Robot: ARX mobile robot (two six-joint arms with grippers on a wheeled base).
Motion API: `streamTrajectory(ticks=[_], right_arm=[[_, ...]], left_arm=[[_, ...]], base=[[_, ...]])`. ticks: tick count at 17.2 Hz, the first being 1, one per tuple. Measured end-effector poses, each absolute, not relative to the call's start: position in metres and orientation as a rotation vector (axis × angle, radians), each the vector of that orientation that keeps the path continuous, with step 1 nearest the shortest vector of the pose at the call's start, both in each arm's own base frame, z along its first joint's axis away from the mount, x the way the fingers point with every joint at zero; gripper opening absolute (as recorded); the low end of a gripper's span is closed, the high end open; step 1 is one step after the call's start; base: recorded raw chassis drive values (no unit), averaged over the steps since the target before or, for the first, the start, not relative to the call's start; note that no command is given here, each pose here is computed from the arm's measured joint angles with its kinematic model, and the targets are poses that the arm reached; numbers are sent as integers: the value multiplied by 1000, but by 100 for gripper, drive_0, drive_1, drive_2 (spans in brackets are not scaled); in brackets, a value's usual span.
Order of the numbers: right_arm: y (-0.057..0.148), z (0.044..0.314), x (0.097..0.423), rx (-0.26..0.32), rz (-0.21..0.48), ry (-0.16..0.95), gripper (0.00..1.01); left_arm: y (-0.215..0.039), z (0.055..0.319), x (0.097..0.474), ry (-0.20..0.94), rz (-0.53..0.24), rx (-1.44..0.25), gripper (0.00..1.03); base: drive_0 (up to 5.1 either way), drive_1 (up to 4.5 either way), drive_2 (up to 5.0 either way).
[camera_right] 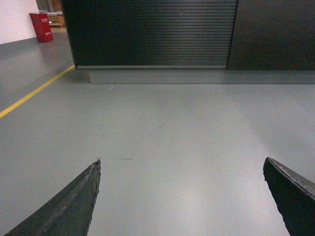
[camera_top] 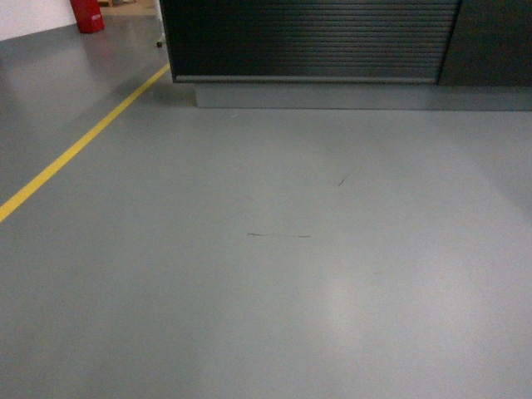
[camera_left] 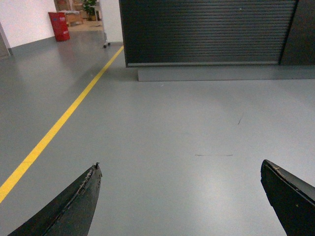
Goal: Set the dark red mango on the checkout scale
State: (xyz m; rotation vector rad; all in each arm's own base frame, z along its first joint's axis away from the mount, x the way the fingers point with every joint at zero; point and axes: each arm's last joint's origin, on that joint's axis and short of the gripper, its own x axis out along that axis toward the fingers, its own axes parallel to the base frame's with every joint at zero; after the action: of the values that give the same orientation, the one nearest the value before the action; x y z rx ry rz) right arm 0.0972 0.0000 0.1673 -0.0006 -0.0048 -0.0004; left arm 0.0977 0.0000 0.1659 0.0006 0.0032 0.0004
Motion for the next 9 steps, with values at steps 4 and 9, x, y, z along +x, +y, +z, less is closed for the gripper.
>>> streamTrajectory(ticks=[4, 9], right_arm=[[0, 167, 97, -1, 0, -5, 98], [0, 167, 97, -1, 0, -5, 98]], left_arm=[[0, 166, 98, 3, 0, 1, 98], [0, 166, 98, 3, 0, 1, 98]], base=[[0, 0, 0], [0, 0, 0]])
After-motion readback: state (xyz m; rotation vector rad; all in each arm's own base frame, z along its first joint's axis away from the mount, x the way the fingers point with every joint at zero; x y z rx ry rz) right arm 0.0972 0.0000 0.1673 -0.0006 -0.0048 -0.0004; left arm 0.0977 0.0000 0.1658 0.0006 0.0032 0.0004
